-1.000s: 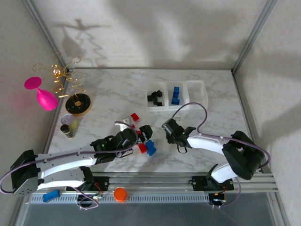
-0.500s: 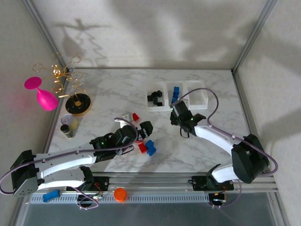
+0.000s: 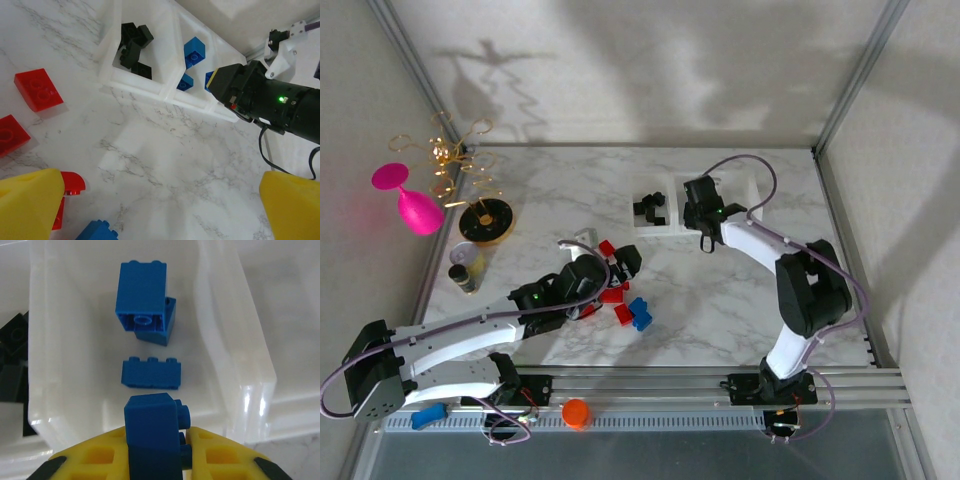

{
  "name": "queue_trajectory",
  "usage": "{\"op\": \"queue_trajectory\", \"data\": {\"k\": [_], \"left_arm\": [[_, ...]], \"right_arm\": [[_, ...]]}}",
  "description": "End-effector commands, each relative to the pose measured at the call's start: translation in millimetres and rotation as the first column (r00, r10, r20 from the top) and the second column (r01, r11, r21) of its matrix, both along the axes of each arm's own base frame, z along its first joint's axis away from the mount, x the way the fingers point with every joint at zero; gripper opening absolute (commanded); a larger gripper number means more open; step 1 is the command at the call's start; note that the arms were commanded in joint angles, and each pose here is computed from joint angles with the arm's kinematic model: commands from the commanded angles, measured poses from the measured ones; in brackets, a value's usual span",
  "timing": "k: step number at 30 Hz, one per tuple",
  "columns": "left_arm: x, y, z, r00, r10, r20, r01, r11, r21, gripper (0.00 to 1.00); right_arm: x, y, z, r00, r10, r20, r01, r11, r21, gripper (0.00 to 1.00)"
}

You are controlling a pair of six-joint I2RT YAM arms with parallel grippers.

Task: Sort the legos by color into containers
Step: Place the lego in the container.

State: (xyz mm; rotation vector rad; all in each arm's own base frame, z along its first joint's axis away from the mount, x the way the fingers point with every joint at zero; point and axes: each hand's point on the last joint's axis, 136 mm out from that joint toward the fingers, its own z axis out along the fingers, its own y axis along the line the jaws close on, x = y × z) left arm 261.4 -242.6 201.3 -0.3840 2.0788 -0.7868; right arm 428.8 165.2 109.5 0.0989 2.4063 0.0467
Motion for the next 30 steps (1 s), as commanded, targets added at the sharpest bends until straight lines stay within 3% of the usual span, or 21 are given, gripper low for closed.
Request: {"op": "queue_trajectory", "data": {"k": [1,11,19,23,30], "left_arm": [[5.9,0.6,11.4,1.000,0.004,0.019,-0.004,1.000,-0.003,1.00],[11.7,2.3,8.1,1.000,0.013,0.014,-0.013,1.000,-0.001,0.99],[15.8,-3.0,9.0,1.000,0.004,0.007,-0.004,1.000,-0.004,1.00],[16.8,-5.9,12.8,1.000,-0.005,0.011,0.005,1.000,-0.007,1.00],[16.2,-8.9,12.5,1.000,-0.017,0.003,0.017,1.000,-0.019,1.00]], "right_arm": [[18.1,-1.1,-0.5,1.000,0.003,0.006,-0.002,1.000,-0.016,0.20],[44.5,-0.9,-22.4,1.000,0.001,-0.019,-0.002,0.999,-0.041,0.22],[60.8,2.2,-30.0,0.999,0.012,-0.033,-0.013,0.999,-0.052,0.35],[60.3,5.1,-16.3,1.000,0.024,-0.008,-0.024,0.999,-0.028,0.43],[47.6,7.4,31.1,0.997,0.046,0.064,-0.048,0.999,0.025,0.46]]}}
